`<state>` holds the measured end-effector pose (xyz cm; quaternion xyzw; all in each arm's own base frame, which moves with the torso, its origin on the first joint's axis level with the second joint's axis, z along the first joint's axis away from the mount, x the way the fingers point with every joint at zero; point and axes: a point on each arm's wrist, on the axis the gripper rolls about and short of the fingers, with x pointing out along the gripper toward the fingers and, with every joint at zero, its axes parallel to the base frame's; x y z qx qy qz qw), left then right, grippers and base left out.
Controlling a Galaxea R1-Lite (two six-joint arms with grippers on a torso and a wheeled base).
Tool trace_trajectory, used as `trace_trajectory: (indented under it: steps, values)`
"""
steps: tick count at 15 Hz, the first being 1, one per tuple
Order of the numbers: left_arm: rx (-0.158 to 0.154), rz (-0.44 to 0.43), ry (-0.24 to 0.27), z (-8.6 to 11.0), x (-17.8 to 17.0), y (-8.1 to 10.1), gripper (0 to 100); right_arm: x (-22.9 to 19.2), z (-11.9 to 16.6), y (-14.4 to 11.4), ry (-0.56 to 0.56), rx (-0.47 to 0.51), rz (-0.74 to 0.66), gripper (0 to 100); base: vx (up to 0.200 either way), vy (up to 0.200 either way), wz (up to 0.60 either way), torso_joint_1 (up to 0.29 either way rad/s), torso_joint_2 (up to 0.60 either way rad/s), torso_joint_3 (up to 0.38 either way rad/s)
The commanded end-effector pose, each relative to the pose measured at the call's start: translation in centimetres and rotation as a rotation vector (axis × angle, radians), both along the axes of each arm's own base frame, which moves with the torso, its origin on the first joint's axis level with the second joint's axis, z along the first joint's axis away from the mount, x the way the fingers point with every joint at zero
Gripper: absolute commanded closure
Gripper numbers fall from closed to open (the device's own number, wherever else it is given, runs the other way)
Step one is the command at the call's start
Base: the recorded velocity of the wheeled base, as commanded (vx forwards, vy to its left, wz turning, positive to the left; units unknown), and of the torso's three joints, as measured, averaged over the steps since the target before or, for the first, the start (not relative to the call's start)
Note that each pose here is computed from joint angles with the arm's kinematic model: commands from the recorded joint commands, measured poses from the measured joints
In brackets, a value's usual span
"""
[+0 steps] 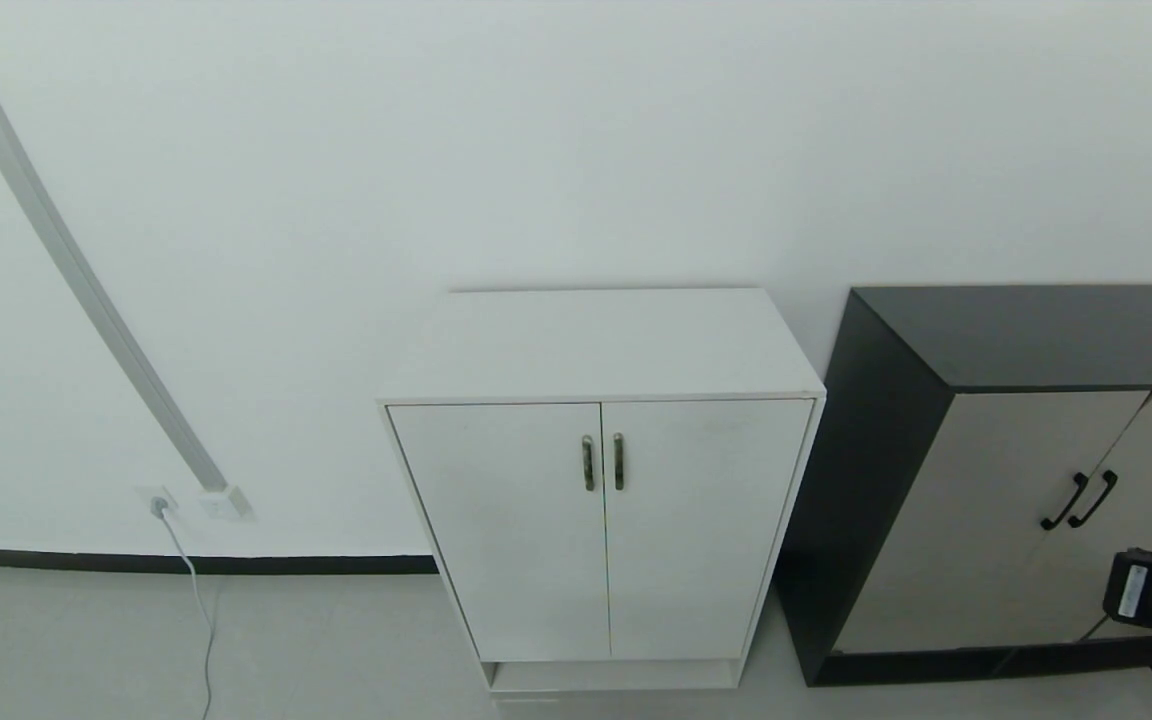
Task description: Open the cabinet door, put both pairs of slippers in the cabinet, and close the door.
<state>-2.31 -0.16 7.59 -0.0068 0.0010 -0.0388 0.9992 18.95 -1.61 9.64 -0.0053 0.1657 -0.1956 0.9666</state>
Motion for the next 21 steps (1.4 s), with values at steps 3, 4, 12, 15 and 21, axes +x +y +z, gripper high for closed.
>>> trace_trajectory:
  steps: [3,4,12,15,21]
  values:
    - [0.0,0.001,0.0,0.0,0.0,0.0,100,-4.6,1.6,0.2,-0.074,-0.019,0.042,100,0.0,0.0,0.0,0.0,0.0,0.0]
    - [0.0,0.001,0.0,0.0,0.0,0.0,100,-5.4,1.9,0.3,-0.075,-0.019,0.043,100,0.0,0.0,0.0,0.0,0.0,0.0]
    - [0.0,0.001,0.0,0.0,0.0,0.0,100,-13.2,1.7,1.1,-0.043,0.0,0.23,100,0.0,0.0,0.0,0.0,0.0,0.0]
    - [0.0,-0.001,0.0,0.0,0.0,0.0,100,-14.8,0.8,1.3,-0.003,0.028,0.306,100,0.0,0.0,0.0,0.0,0.0,0.0]
    - [0.0,-0.001,0.0,0.0,0.0,0.0,100,-17.0,-1.4,1.6,0.14,0.022,0.432,100,0.0,0.0,0.0,0.0,0.0,0.0]
